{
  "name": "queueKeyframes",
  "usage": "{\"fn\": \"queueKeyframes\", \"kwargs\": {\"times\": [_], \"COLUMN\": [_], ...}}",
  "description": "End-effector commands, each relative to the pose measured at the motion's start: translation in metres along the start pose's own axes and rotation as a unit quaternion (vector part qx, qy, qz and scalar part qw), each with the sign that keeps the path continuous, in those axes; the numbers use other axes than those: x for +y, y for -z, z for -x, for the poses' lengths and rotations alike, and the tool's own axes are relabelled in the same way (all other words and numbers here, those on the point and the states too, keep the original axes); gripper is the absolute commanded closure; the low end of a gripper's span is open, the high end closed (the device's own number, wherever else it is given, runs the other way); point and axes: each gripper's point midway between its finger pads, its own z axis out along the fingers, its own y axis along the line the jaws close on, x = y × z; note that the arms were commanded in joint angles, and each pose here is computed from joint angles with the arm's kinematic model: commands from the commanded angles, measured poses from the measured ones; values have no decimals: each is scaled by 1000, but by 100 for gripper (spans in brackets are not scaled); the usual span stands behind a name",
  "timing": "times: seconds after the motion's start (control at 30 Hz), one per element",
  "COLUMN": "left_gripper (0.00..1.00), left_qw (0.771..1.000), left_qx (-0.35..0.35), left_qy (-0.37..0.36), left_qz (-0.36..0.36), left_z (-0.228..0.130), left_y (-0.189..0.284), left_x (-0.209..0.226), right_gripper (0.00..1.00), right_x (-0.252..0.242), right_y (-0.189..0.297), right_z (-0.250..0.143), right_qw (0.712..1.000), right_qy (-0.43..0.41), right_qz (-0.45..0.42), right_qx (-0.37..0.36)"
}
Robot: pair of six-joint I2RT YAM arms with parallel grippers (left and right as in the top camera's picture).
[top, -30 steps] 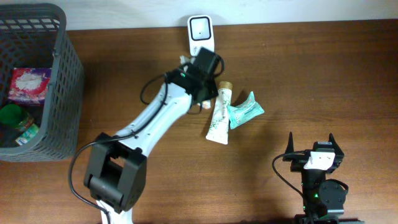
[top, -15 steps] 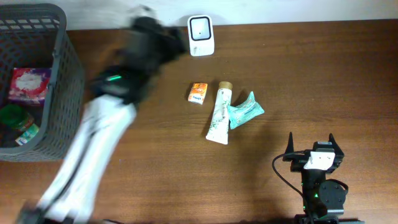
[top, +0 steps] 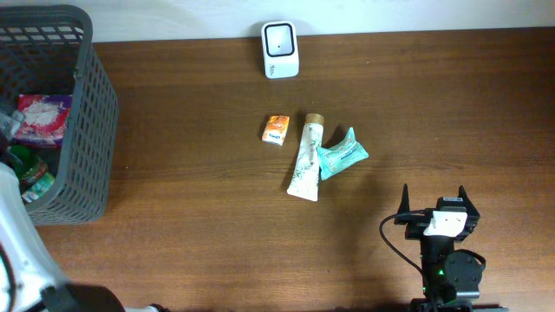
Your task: Scan the item barcode
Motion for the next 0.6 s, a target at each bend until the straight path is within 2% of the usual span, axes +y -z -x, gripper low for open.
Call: {"fn": "queueKeyframes", "kwargs": {"times": [0.0, 0.03, 0.07, 0.13, 0.17, 0.23, 0.37, 0.53, 0.57], "left_gripper": [15, 31, 35, 27, 23, 21, 21, 23, 27], "left_qw": [995, 989, 981, 958, 947, 937, 928, 943, 949], "left_qx": [79, 124, 158, 224, 257, 284, 305, 267, 248], "left_qy": [-46, -61, -87, -163, -175, -182, -183, -173, -169], "left_qz": [42, 58, 68, 76, 85, 94, 111, 102, 101], "left_z": [-37, -60, -77, -117, -141, -164, -184, -175, -167], "left_y": [-43, -59, -71, -98, -109, -120, -140, -163, -168], "left_x": [13, 16, 20, 28, 34, 40, 46, 36, 33], "right_gripper": [1, 1, 1, 1, 1, 1, 1, 1, 1], "right_x": [-3, -3, -3, -3, -3, -3, -3, -3, -3], "right_y": [0, 0, 0, 0, 0, 0, 0, 0, 0], "right_z": [-4, -4, -4, -4, -4, -4, -4, -4, -4], "right_qw": [1000, 1000, 1000, 1000, 1000, 1000, 1000, 1000, 1000], "right_qy": [2, 2, 2, 2, 2, 2, 2, 2, 2], "right_qz": [-9, -9, -9, -9, -9, -9, -9, -9, -9], "right_qx": [5, 5, 5, 5, 5, 5, 5, 5, 5]}}
